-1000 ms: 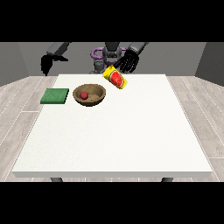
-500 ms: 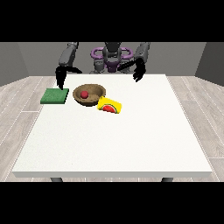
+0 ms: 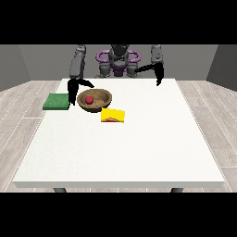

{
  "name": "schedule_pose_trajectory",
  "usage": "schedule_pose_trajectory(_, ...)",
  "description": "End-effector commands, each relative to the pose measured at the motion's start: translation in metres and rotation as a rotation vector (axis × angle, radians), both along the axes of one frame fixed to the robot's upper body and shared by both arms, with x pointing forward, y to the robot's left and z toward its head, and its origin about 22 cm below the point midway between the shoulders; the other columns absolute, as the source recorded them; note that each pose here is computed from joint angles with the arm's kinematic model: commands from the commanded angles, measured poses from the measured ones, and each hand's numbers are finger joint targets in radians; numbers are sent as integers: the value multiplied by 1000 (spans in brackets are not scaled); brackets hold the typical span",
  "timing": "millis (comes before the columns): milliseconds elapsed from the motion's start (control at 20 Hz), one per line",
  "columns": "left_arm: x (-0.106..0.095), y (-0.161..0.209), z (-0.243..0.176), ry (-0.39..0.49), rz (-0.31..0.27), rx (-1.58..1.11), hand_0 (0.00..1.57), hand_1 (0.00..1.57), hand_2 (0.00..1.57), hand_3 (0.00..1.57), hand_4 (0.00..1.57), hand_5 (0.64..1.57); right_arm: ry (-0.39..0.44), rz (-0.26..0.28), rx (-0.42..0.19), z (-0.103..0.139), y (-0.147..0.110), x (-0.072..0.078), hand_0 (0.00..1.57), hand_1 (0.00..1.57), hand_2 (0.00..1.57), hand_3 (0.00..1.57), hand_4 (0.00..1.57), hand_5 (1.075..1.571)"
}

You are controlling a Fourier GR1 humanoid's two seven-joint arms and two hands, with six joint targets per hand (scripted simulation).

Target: Pick the cup and pour the ball into the bowl, then pick the bowl and place it on the pad

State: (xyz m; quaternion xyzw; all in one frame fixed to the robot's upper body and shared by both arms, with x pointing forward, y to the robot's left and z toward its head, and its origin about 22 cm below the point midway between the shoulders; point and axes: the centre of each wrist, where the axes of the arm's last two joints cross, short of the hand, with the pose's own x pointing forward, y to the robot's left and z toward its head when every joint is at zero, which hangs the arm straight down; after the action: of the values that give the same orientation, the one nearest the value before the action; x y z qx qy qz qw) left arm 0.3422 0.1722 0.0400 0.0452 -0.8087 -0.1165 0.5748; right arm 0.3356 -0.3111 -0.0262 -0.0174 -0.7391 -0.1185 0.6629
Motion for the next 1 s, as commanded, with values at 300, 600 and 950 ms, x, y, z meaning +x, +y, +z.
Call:
schedule_pose_trajectory(300,-14,29,0,6,-3,13,0,0,0,0,0,1565,57,-20,3,-25,4,9,0,0,0,0,160,1563)
schedule_pose_trajectory(600,-12,33,21,-54,-7,5,0,0,0,0,0,1565,8,8,-3,-34,20,12,0,0,0,0,64,1562)
schedule_pose_trajectory(950,-8,19,46,-124,-69,2,0,0,0,0,470,1564,322,-220,-230,-73,-16,-33,1571,1571,1571,1088,850,1505)
